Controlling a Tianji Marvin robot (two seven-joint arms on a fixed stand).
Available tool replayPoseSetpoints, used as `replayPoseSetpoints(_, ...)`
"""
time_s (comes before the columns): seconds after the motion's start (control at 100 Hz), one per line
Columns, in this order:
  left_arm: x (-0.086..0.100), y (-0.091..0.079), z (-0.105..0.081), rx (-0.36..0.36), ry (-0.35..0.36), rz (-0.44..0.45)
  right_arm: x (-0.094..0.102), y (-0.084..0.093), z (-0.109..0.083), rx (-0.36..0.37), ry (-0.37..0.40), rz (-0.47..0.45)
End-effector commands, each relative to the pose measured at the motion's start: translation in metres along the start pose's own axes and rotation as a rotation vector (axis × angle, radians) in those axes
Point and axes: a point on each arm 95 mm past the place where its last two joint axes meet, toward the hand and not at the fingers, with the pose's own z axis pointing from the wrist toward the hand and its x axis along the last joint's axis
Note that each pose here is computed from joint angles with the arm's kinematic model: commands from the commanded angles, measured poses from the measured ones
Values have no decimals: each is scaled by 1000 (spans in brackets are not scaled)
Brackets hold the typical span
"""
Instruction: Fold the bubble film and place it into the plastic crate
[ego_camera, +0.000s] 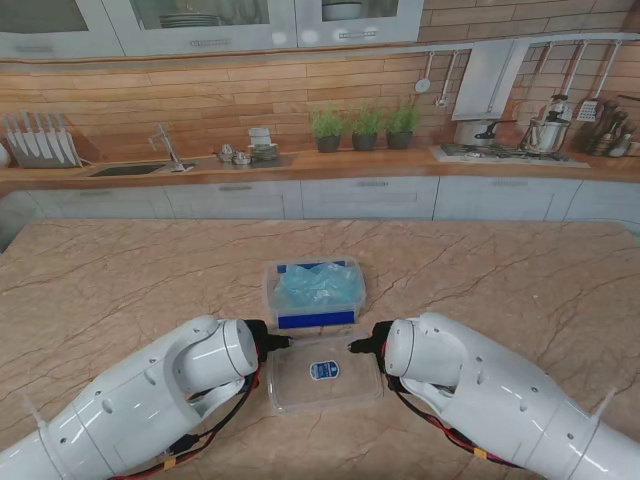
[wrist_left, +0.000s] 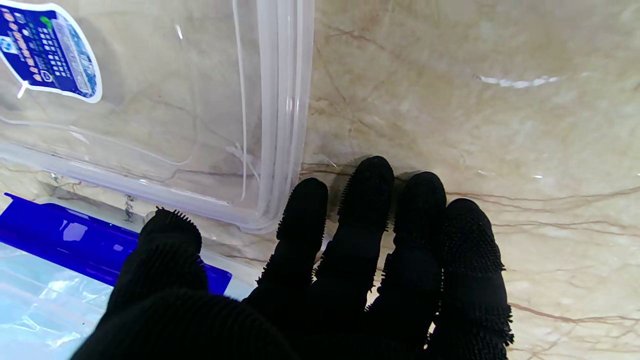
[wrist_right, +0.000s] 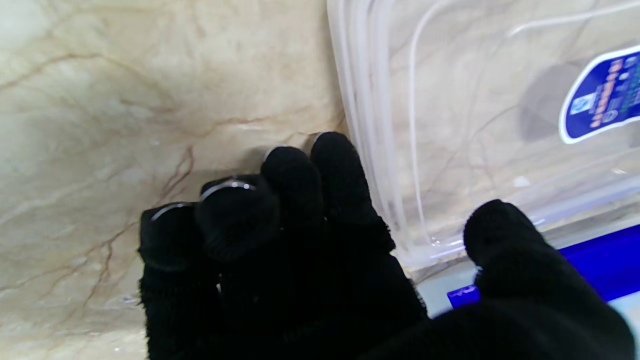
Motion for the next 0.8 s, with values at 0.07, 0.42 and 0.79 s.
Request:
replayPoseSetpoints(0.07,-11,32,8,-114,-40,-37,2,-19,7,41,-6,10)
replayPoseSetpoints(0.42,-6,39,5,-140,24,-103,5,-20,-3,26,76,106)
replayPoseSetpoints(0.79,-7,38,-15,-116,151,-207,4,-18,-23,-32,163,139)
